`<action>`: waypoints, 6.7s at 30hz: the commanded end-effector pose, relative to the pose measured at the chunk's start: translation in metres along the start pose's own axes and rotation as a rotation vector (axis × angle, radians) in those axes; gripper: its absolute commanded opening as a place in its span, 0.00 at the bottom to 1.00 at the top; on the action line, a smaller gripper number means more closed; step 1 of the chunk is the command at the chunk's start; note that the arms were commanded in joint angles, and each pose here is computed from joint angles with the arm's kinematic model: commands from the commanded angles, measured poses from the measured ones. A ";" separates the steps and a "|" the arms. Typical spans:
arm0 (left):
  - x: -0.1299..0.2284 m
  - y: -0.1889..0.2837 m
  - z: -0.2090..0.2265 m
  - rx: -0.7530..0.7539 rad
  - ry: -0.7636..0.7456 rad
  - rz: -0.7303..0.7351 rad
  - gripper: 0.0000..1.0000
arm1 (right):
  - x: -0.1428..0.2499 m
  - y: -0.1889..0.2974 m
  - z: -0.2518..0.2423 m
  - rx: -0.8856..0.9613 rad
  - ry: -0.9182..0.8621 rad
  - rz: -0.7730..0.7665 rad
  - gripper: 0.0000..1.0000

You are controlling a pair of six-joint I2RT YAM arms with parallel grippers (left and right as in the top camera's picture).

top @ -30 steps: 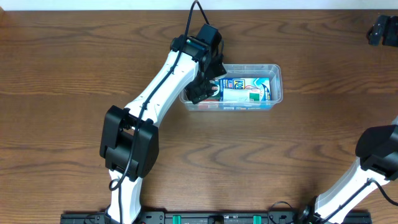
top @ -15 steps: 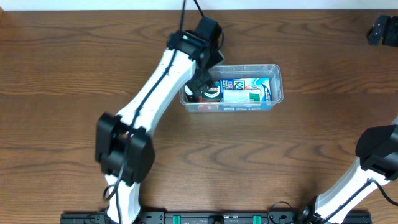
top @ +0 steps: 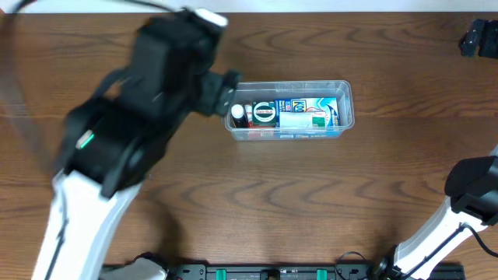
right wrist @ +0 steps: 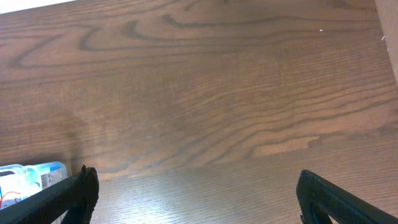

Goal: Pack container

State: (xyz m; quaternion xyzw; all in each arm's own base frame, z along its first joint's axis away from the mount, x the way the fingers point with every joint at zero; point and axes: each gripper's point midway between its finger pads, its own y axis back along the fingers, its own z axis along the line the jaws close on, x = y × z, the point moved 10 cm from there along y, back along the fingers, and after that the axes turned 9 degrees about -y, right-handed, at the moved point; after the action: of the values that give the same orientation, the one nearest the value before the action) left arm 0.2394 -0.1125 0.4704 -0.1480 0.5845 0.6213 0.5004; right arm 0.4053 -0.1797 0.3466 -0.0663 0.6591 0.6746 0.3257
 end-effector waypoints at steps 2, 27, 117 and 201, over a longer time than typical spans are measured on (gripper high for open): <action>0.004 0.036 0.009 -0.028 0.067 -0.079 0.98 | -0.002 0.008 0.000 0.001 -0.011 -0.021 0.99; 0.138 0.204 0.011 0.010 0.164 -0.136 0.98 | -0.002 0.008 0.000 0.001 -0.011 -0.021 0.99; 0.346 -0.083 -0.010 -0.512 0.471 -0.382 0.98 | -0.002 0.008 0.000 0.001 -0.011 -0.021 0.99; 0.347 -0.083 -0.010 -0.512 0.472 -0.378 0.98 | 0.271 0.133 0.118 -0.610 0.513 -0.975 0.99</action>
State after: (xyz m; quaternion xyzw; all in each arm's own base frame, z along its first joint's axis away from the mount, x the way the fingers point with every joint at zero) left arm 0.1437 0.0166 0.1663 -0.5192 0.4673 0.5747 0.4264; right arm 0.1690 0.0340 0.3652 -0.5998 0.3990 0.5635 0.4044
